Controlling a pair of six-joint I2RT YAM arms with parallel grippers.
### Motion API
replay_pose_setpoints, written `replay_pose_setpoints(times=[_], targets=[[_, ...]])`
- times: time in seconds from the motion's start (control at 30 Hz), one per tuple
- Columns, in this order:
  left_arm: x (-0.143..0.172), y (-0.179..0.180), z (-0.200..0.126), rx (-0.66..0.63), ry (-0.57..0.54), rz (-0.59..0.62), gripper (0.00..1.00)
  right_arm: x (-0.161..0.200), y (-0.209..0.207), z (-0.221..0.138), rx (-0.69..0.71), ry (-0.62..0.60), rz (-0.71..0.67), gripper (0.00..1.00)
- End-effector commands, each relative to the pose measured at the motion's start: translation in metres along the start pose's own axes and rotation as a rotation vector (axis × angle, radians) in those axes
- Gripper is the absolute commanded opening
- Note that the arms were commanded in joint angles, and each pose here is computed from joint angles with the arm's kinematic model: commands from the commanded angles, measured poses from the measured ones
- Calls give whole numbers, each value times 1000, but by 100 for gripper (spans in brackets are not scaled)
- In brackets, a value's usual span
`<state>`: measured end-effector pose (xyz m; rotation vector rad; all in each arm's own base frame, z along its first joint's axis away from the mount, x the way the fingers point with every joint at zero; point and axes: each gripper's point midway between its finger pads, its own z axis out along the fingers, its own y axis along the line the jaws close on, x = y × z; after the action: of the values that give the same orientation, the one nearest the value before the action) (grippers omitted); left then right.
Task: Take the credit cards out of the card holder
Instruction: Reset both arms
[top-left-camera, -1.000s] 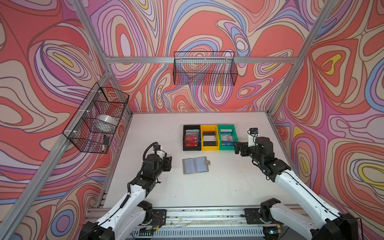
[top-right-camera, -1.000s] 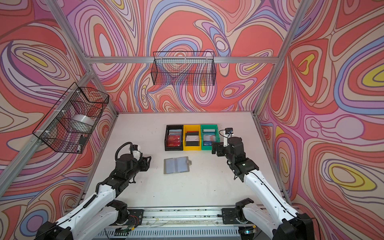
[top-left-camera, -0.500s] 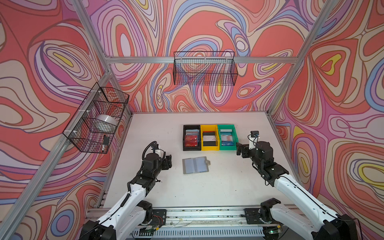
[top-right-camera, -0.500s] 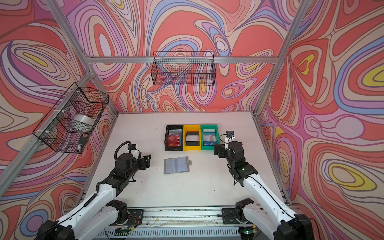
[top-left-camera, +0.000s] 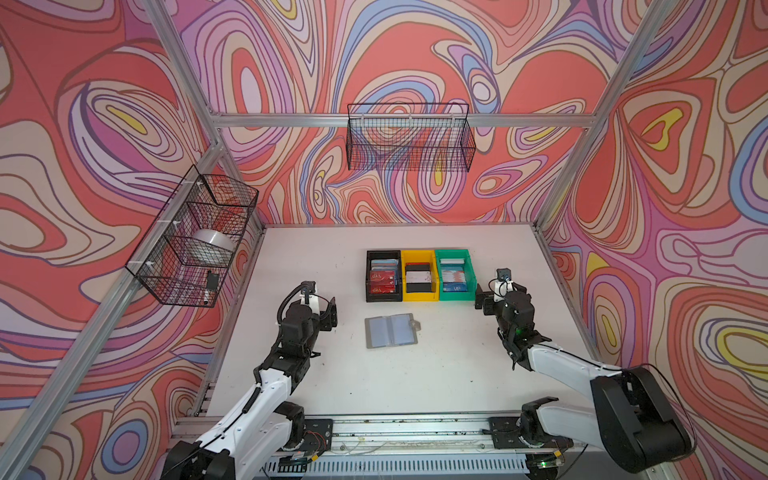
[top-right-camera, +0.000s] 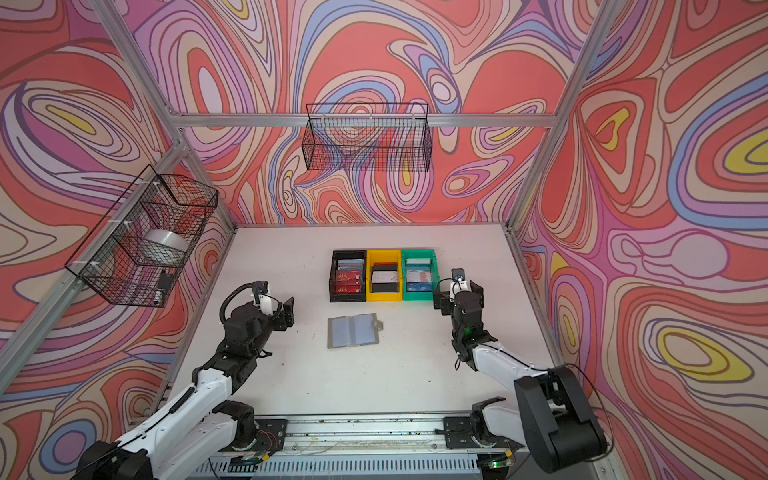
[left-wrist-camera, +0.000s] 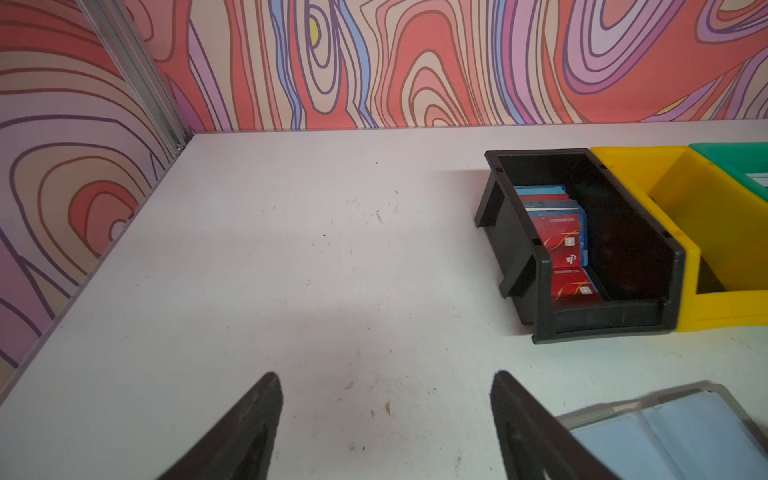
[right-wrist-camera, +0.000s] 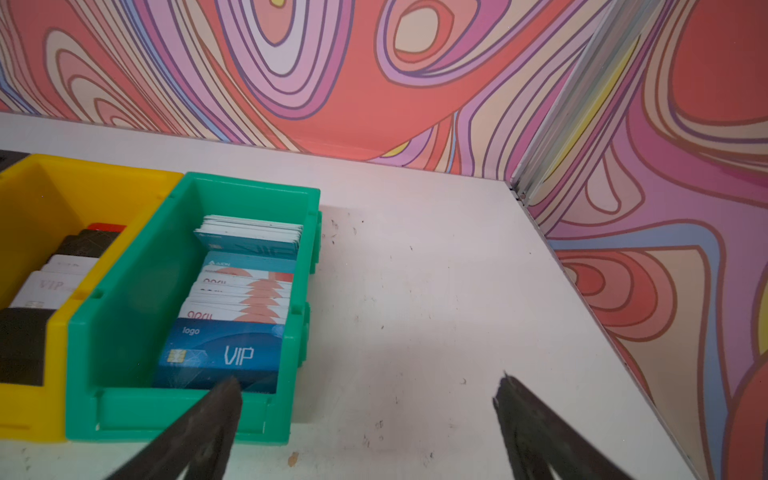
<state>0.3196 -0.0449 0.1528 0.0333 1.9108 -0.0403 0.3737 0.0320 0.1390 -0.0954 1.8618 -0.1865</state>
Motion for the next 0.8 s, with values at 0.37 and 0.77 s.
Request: replay_pose_setpoints(times=[0.37,0.77], targets=[[10,32,28,-58,-117,58,85,6,4,43,-111,-81,48,98],[35,32,72,-7,-44,64,86,30,-20,61,-65,-50,147,98]])
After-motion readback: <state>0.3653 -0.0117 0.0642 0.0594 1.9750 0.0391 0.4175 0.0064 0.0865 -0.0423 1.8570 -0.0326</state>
